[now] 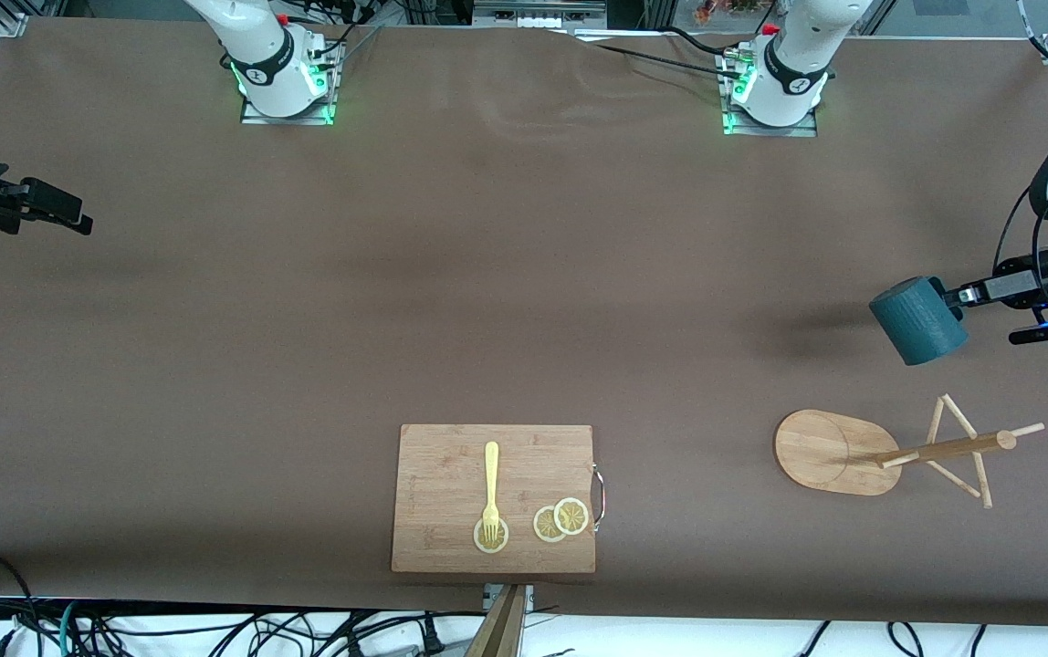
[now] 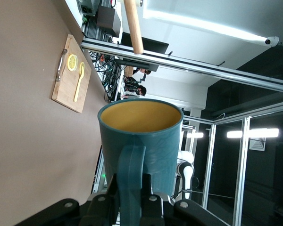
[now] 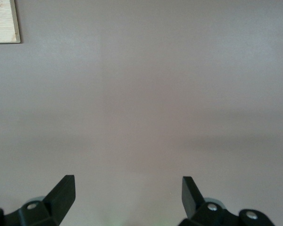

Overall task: Pass cup and hang on rack
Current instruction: 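Carry the mug with the left gripper over the wooden rack peg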

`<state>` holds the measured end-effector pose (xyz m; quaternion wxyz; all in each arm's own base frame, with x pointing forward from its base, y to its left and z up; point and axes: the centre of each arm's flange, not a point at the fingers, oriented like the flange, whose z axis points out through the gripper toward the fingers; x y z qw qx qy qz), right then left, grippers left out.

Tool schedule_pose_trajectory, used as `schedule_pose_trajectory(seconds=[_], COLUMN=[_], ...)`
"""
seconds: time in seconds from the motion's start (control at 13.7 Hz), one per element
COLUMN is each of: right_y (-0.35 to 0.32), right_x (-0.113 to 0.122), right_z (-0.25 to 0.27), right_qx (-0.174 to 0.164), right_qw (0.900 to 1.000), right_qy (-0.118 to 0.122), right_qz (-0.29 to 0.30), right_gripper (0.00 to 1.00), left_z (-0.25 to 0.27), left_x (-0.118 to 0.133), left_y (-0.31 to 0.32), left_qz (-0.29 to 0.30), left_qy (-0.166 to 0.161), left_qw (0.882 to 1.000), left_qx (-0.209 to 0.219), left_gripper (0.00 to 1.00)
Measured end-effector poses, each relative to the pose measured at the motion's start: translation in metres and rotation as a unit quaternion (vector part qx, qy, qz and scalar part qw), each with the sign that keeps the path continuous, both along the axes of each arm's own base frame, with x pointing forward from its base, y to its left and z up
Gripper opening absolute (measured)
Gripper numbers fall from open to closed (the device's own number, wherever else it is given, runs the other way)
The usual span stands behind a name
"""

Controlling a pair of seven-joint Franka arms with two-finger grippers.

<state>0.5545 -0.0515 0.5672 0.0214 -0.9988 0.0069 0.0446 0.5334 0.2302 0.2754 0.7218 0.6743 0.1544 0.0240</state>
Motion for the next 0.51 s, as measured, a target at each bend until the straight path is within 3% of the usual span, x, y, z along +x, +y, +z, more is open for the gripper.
schedule_pose_trajectory(seconds=[0.51], right_y=[0.0], right_x=[0.0], right_z=[0.0], right_qx=[0.0], right_qw=[1.0], right_qy=[0.0], right_qz=[0.0], right_gripper=[1.0], left_z=[-0.009], left_x=[0.025], left_y=[0.003], left_qz=[-0.001], left_qy=[-0.003], left_qw=[1.0], left_qx=[-0.018], left_gripper=[0.21])
